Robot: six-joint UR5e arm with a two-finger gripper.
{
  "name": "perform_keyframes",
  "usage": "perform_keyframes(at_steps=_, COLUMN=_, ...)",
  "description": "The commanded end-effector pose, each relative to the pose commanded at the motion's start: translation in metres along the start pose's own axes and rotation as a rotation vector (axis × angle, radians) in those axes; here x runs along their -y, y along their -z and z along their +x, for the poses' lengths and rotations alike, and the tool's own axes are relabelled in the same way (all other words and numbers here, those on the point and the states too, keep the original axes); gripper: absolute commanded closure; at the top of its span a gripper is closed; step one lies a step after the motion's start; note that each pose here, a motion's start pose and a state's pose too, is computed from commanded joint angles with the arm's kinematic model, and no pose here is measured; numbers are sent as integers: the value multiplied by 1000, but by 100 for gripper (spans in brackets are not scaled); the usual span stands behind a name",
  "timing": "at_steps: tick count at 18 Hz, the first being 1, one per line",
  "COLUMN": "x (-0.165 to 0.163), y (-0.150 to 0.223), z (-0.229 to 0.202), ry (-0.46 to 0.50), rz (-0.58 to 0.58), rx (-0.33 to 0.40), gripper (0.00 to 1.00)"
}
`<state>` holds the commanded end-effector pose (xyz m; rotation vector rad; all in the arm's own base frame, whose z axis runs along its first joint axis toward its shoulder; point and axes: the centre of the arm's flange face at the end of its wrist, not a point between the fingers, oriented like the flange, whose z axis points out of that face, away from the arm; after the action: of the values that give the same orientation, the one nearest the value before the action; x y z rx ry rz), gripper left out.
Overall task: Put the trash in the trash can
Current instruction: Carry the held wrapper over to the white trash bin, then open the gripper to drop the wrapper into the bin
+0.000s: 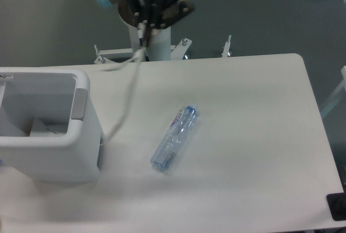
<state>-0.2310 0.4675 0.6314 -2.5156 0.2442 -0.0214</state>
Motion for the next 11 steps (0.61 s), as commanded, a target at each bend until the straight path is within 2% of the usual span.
perform_keyframes(at_steps=4, x=8, y=-23, z=28, ry=-74, rz=-15, rx=-52, gripper=100)
perform_keyframes(at_steps=7, x=2, y=-36, z=54, ry=-127, rz=-40, rx=-84, gripper=100)
perform_keyframes(at_steps=11, x=-6, y=-40, z=63, ry=-155, rz=-48, rx=-98, gripper=100)
